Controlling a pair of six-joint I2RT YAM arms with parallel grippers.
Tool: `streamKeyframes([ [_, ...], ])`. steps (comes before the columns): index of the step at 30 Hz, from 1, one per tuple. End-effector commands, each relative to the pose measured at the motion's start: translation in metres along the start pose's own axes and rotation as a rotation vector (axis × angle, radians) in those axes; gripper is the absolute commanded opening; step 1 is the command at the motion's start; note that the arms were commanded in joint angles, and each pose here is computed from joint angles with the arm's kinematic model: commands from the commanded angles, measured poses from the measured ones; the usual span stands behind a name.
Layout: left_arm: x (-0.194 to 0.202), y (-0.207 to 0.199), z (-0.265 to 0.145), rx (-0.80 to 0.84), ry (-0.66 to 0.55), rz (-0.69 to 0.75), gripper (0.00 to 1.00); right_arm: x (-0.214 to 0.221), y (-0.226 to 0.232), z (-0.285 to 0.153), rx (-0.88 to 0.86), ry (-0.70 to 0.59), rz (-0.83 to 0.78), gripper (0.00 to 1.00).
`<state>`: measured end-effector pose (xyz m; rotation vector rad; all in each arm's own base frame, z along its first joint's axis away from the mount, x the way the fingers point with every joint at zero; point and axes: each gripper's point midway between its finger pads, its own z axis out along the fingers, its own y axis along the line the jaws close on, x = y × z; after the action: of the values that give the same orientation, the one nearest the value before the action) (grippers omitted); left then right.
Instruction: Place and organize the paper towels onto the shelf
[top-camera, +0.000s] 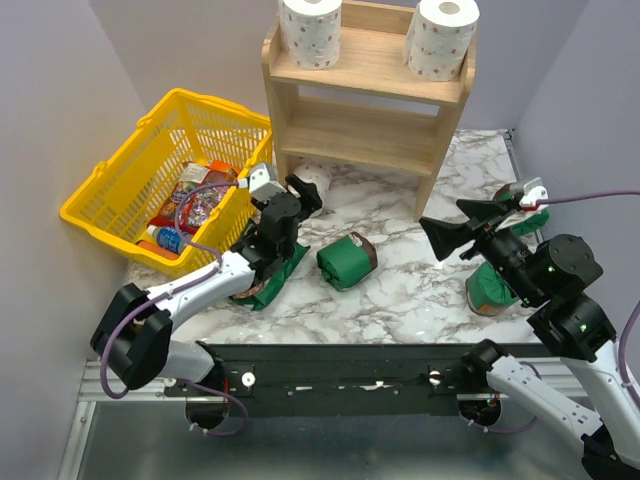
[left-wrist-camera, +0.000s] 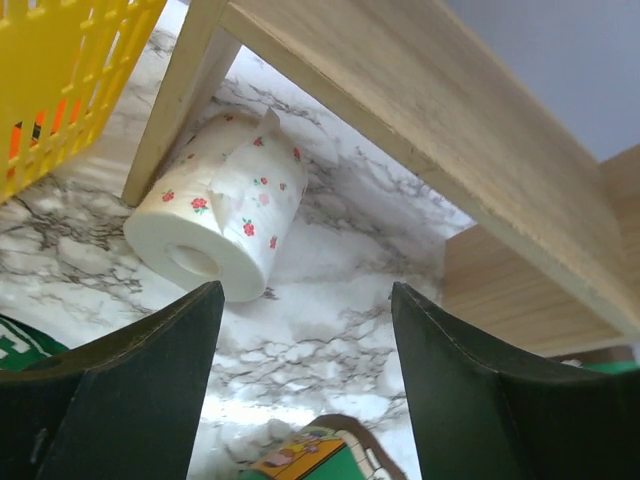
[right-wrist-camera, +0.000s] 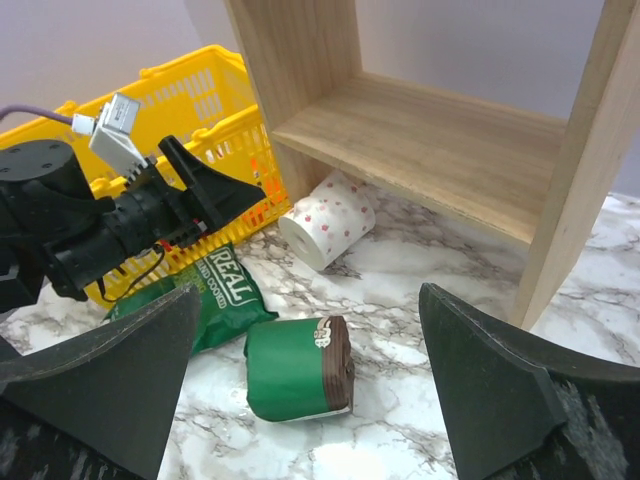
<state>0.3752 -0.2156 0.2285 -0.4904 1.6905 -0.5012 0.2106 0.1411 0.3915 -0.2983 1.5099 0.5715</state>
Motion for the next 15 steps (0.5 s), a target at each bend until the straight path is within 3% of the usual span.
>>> streamKeyframes([
  [1,-0.003,0.003,0.012,-0.070,0.005,-0.310,0.79,-0.008,0.006,-0.008,-0.035,-0.037,0.004,0.98],
  [7,0.019,-0.001,0.021,-0.080,0.064,-0.428,0.76,-0.010,0.006,-0.015,-0.038,-0.057,-0.004,0.98],
  [15,0.055,0.014,0.039,-0.123,0.085,-0.477,0.75,-0.014,0.015,-0.020,-0.085,-0.068,0.001,0.98],
])
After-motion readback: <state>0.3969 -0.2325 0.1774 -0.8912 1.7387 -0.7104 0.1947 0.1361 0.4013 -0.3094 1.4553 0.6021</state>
